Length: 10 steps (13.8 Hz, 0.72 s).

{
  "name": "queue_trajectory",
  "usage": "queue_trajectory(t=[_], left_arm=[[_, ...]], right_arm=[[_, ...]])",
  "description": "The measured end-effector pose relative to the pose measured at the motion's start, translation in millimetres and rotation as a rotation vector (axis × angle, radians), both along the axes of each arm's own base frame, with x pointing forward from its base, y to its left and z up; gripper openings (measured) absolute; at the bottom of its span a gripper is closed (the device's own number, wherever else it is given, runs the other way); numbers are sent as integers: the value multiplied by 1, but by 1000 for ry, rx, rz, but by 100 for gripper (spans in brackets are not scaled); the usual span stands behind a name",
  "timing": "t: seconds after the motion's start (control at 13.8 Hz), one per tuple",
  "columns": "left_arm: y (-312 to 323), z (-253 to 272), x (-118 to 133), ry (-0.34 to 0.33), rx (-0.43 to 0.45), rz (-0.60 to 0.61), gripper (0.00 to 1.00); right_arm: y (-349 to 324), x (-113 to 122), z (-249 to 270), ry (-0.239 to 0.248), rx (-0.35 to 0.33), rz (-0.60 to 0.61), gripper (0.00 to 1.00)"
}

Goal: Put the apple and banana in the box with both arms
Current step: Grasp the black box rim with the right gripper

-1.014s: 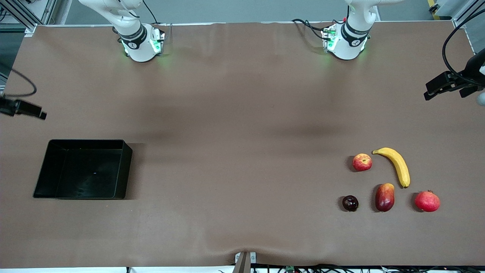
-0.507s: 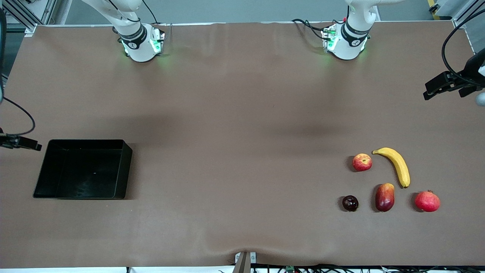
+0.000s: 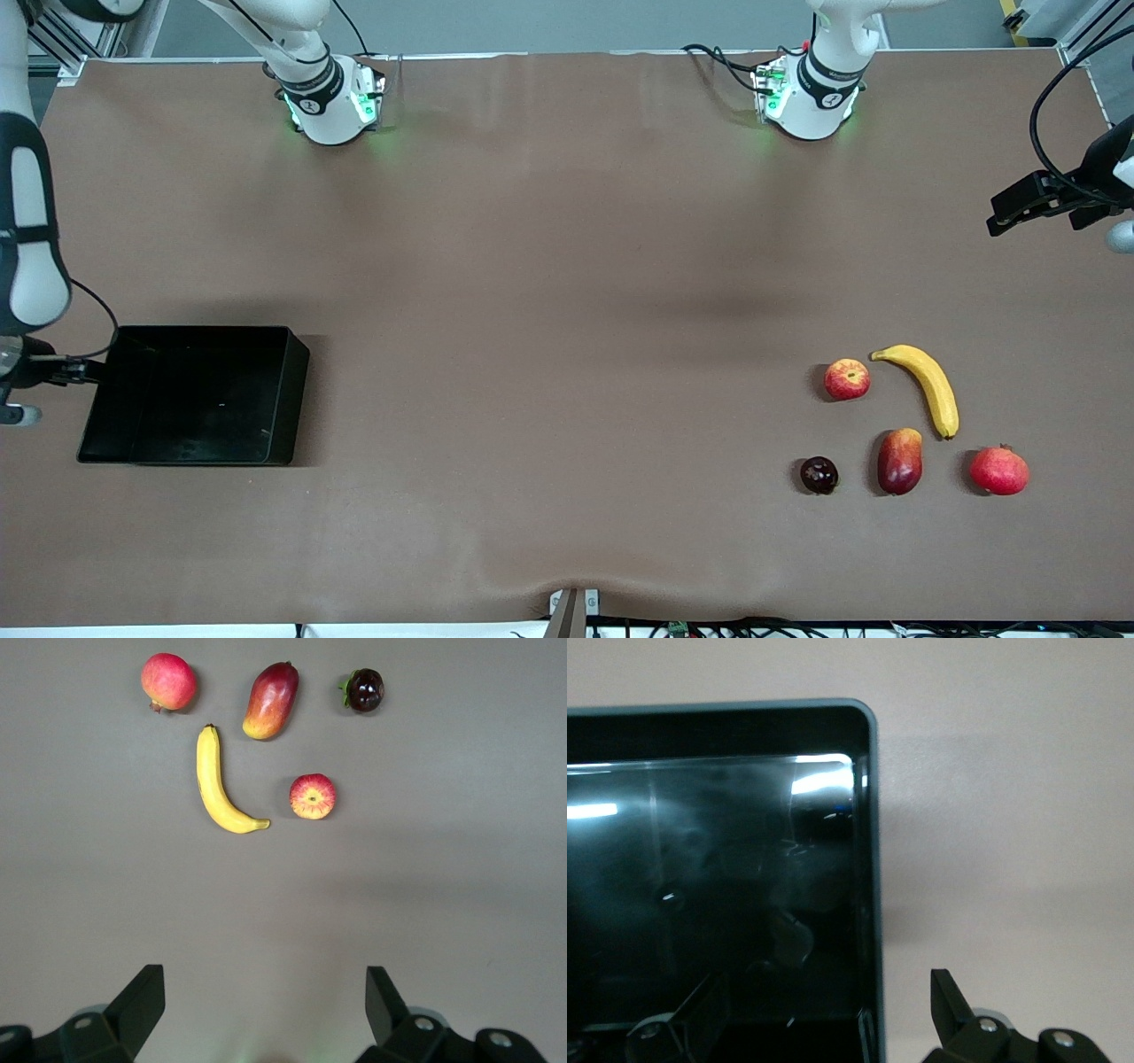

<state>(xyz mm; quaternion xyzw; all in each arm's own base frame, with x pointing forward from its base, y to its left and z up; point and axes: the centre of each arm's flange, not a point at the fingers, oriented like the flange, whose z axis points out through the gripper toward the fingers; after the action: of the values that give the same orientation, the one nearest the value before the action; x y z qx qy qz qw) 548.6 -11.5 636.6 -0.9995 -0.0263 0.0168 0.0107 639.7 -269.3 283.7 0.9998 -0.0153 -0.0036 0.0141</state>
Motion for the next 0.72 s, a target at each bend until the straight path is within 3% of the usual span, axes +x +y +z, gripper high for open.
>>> queue_trajectory(t=[0.29,0.36,0.72], left_arm=[[0,-1,0,1,0,0,100],[0,-1,0,1,0,0,100],[0,-1,0,1,0,-1,100]], right_arm=[[-9,3,-55,-22,-14,26,100],[-10,1,-63,-14,-11,27,93],[-10,2,-65,-12,-10,27,36]])
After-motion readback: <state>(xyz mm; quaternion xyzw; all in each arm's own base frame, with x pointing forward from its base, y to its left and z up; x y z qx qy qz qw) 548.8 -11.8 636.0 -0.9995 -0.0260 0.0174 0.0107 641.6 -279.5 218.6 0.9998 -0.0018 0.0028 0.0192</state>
